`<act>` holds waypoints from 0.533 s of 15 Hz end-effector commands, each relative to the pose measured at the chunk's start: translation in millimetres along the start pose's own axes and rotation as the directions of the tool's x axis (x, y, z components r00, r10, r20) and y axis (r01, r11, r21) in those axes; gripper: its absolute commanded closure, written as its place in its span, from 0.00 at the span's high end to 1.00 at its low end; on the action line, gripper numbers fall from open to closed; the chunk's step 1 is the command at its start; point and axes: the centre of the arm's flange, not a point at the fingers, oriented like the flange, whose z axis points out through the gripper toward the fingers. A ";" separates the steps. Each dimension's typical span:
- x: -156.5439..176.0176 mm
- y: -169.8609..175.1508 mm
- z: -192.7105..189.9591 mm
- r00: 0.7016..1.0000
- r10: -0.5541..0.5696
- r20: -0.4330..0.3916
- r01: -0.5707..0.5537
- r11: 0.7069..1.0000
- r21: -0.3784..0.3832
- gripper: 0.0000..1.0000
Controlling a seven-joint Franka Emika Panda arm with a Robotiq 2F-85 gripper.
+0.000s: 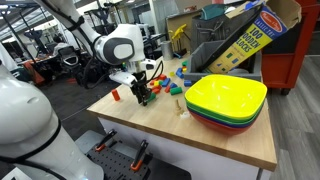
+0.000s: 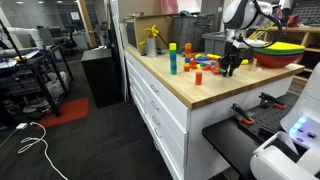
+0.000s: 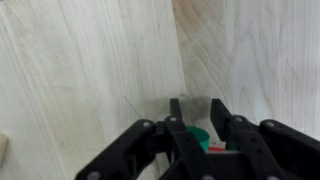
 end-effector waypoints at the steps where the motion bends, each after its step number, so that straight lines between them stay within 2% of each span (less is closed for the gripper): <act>1: 1.4 -2.8 0.0 0.999 0.029 -0.030 -0.029 1.000 0.011 0.20; 2: 1.1 -2.9 -0.9 0.999 0.030 -0.034 -0.030 1.000 0.010 0.48; 3: 1.3 -3.1 -1.3 0.999 0.031 -0.039 -0.030 1.000 0.008 0.46; 4: 1.8 -3.4 -1.4 0.998 0.032 -0.044 -0.032 0.999 0.005 0.49; 8: 4.0 -6.2 -3.1 0.996 0.039 -0.074 -0.039 0.999 -0.001 0.77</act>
